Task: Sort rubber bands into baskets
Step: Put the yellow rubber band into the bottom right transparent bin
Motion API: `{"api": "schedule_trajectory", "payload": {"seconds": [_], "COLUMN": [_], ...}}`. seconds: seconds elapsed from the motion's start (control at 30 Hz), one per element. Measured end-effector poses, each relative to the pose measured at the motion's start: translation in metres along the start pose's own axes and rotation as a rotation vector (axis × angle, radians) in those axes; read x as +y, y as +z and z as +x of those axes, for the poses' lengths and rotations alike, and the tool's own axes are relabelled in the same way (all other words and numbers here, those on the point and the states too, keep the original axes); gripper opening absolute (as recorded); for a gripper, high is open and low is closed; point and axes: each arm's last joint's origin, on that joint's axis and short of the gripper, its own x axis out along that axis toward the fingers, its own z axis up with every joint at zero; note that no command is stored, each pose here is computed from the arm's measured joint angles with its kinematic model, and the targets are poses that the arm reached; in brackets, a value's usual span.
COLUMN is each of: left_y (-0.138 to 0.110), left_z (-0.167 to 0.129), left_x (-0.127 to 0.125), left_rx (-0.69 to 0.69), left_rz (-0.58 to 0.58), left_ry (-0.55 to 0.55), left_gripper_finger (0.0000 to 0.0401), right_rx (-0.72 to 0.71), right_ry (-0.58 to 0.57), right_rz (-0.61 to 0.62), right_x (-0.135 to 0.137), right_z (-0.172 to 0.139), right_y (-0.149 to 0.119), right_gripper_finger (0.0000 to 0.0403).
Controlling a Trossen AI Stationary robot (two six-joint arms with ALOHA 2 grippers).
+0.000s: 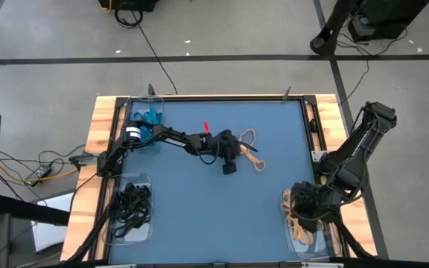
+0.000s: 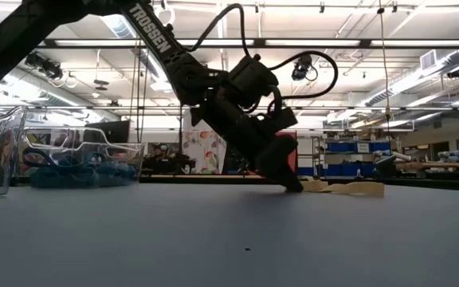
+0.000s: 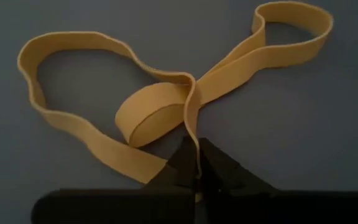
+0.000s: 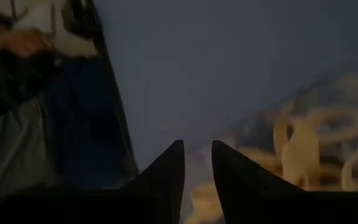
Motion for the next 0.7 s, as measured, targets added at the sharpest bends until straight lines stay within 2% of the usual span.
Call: {"api": "schedule_trajectory", "payload": {"seconds": [0.17, 0.27, 0.37, 0.57, 0.7], "left_y": [0.008, 0.022, 0.035, 0.039, 0.032], "left_z": [-0.013, -0.032, -0.053, -0.092, -0.122], "left_x": [0.002, -0.001, -0.011, -0.046, -0.068], "left_rx": [0.027, 0.018, 0.018, -0.013, -0.044], "left_rz": [-0.002, 0.002, -0.009, -0.017, -0.055], "left_ry": [0.077, 0.128, 0.134, 0.195, 0.225], "left_gripper_finger": [0.0012, 0.0006, 0.0005, 0.0005, 0.0005], "right_rx": [-0.192, -0.324, -0.419, -0.487, -0.496], "right_ry": [-0.042, -0.095, -0.153, -0.268, -0.336], "right_rz": [-0.102, -0.186, -0.257, -0.348, -0.403], "right_x": [-0.001, -0.002, -0.004, -0.011, -0.016], "right_z": [-0.001, -0.002, -0.003, -0.002, -0.001], "right_y": [0.006, 0.011, 0.017, 0.035, 0.048], "right_gripper_finger": [0.0093, 0.0093, 0.0093, 0.0093, 0.0093]}}
